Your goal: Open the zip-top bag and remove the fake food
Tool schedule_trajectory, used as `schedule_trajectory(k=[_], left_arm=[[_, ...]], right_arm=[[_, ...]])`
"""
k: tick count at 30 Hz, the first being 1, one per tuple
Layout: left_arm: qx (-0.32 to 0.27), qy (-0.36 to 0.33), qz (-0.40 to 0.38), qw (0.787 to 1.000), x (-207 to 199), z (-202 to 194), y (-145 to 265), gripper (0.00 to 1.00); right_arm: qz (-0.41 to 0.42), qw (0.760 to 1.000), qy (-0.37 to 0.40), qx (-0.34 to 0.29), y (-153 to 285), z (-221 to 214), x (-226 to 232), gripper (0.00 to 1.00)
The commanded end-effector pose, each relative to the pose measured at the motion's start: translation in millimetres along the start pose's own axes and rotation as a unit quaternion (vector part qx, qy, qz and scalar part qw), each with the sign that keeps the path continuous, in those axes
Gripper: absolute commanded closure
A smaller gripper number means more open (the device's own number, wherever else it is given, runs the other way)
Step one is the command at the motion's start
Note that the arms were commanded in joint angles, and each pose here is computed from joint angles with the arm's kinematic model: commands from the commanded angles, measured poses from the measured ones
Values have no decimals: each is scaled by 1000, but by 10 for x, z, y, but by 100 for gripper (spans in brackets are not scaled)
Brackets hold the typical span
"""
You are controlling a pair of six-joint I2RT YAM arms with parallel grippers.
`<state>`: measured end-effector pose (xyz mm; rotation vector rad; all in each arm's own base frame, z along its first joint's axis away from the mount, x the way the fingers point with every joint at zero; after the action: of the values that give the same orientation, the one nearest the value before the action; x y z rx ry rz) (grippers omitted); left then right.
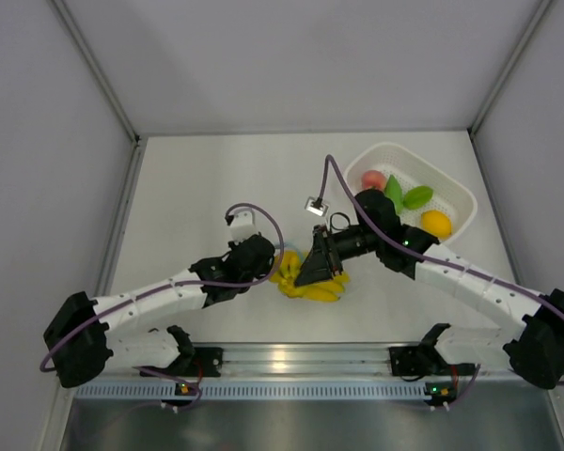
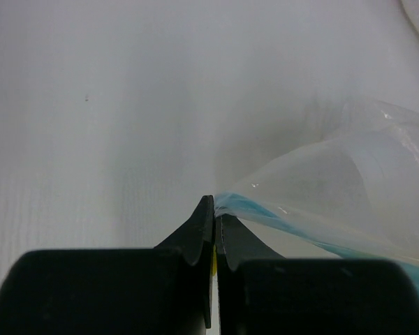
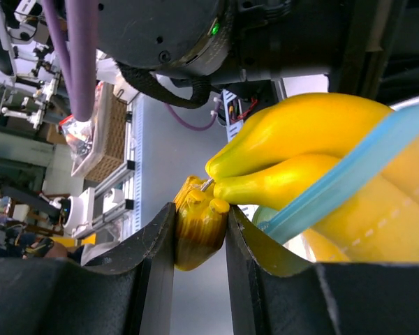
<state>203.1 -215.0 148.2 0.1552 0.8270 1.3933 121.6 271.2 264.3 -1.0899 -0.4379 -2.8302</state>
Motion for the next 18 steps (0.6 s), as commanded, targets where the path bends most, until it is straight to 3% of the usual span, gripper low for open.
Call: schedule_trajectory(k=[1,5,7,13,18], left_arm=[[-15,53,-56,997,-316,238,270,100],[-21,36,-53,998,-384,293,238,100],[-21,36,-56,998,-416,309,245,100],[-46,44,-35,997,-347,400,277,100],[-73,27,19,997,-180,424,224,100]], right_arm=[[-143,982,76,-95,-63,408,-446,100],[-90,984,89,-122,-160,364,-316,100],[-114,980,106,-125,-166,396,-345,100],[-221,972,51,-60,-129,244,-680,100],[-216,974,31,-56,-117,144,-691,100]])
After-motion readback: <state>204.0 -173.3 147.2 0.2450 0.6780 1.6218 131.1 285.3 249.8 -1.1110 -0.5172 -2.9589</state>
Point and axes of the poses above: each gripper's point midway between its finger pads, its own y axis back along the fingers, its own x axis along the line the jaws close on, z = x × y, the point moved 5 cm from there along y, back along the fingers, and after that the axes turned 6 degrees about y, right-handed, at the moved point
